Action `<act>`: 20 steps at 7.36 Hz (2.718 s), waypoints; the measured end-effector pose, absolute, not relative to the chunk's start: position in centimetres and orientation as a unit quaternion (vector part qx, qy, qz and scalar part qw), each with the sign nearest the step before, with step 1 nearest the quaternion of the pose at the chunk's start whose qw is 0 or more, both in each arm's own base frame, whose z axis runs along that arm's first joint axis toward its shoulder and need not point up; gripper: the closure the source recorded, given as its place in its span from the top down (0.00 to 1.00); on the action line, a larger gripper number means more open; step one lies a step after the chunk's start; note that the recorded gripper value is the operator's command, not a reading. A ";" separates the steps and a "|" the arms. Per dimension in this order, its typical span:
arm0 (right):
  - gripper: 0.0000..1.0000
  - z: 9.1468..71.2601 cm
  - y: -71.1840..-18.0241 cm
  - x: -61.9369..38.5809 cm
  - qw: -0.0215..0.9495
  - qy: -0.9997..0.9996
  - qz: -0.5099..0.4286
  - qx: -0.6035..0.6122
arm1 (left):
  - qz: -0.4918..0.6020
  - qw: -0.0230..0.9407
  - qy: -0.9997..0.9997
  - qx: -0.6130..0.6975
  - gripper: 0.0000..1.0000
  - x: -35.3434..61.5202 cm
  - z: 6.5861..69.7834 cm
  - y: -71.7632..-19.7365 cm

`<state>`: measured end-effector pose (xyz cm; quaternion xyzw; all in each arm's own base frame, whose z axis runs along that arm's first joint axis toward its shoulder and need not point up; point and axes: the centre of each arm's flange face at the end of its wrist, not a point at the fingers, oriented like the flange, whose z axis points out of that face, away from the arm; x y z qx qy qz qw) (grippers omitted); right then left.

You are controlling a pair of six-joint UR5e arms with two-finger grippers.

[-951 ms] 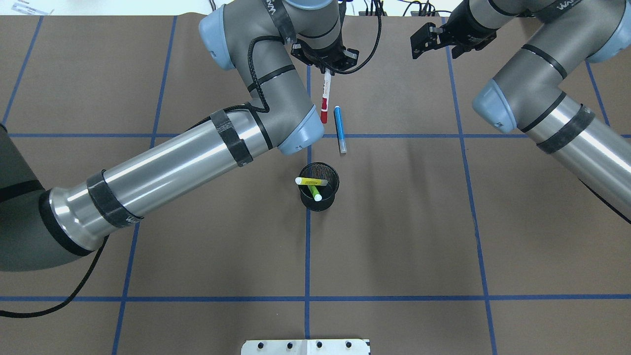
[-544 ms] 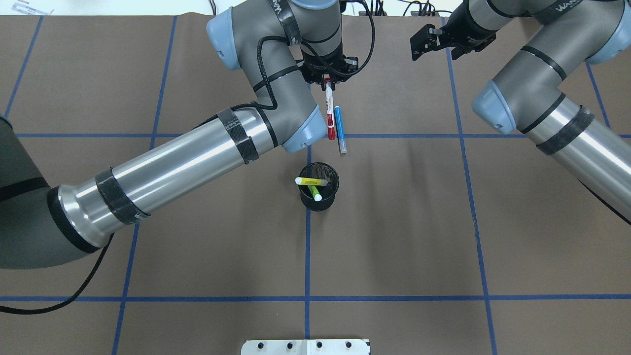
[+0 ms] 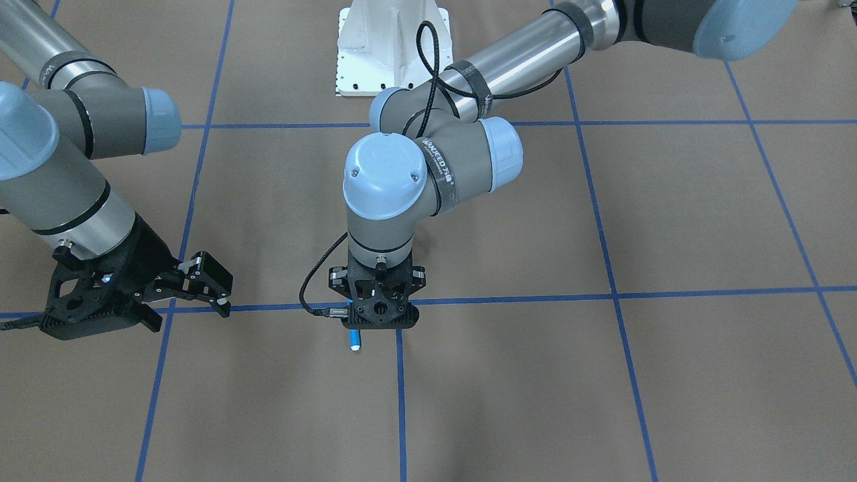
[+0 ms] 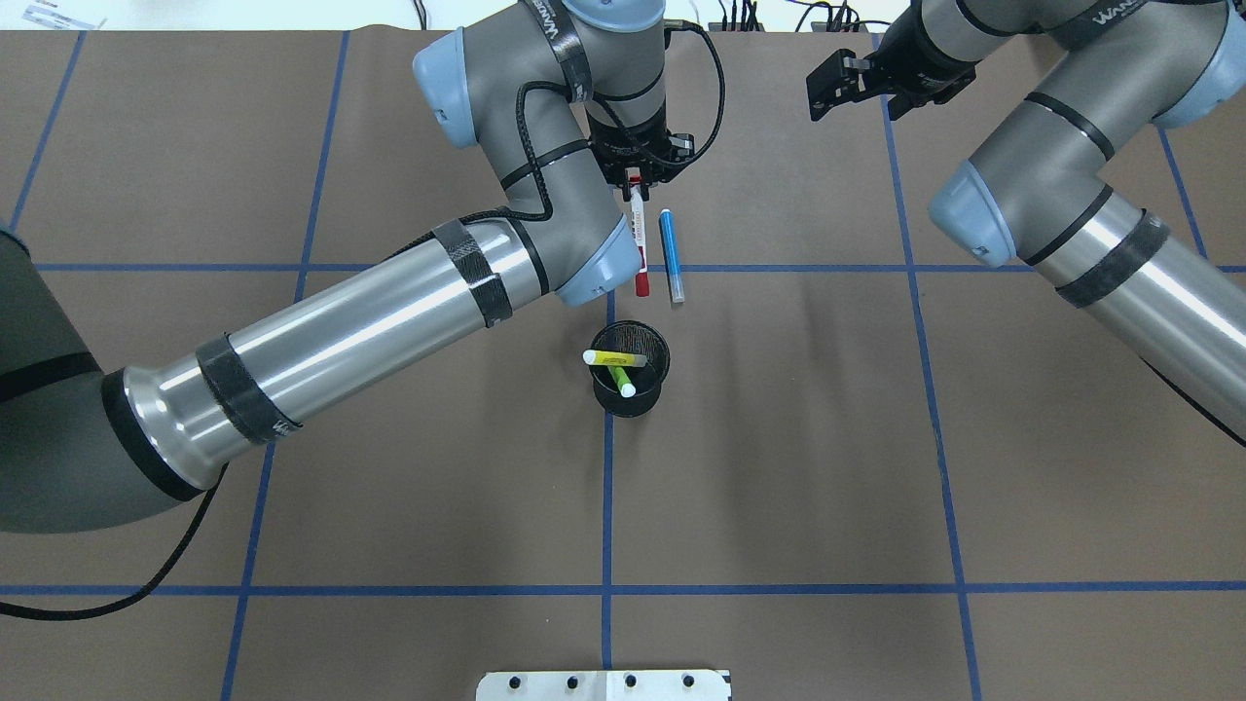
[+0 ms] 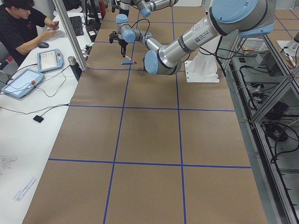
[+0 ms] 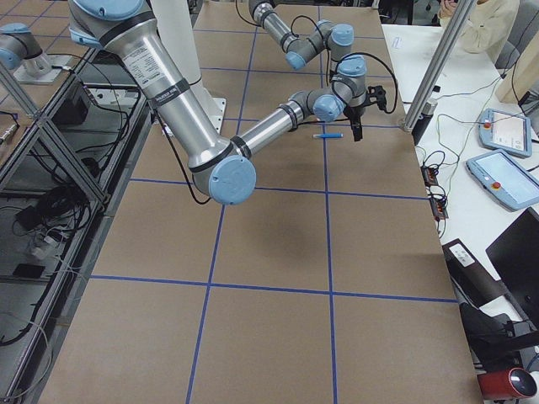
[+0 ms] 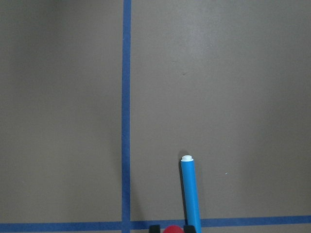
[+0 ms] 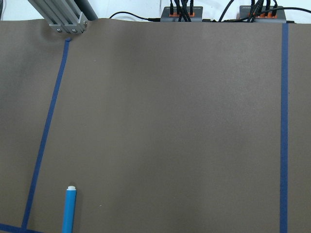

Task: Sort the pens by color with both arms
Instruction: 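Lower the red-capped marker next to the blue highlighter and release, then withdraw the left gripper while the right gripper moves over the cup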

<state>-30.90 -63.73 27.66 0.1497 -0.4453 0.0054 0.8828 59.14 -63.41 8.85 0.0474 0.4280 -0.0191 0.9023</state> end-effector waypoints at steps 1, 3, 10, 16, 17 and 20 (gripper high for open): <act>0.98 27.6 -63.7 -31.0 0.883 -0.446 0.005 0.150 | -0.016 0.904 0.425 0.045 0.15 59.6 9.0 -63.4; 0.98 27.5 -63.7 -31.1 0.882 -0.446 0.004 0.150 | -0.011 0.905 0.424 0.043 0.19 60.3 9.0 -63.1; 0.98 26.5 -62.7 -32.6 0.879 -0.458 0.040 0.123 | 0.012 0.896 0.440 0.057 0.66 59.7 8.0 -61.9; 0.98 16.1 -53.2 -41.3 0.898 -0.437 0.048 0.018 | 0.073 0.880 0.468 0.041 0.69 44.2 18.0 -62.1; 0.97 14.4 -51.4 -43.3 0.901 -0.431 0.046 -0.003 | 0.079 0.880 0.467 0.044 0.72 41.5 20.0 -61.6; 0.95 12.6 -46.3 -49.2 0.904 -0.425 0.011 -0.036 | 0.060 0.889 0.453 0.033 0.74 35.9 22.5 -60.9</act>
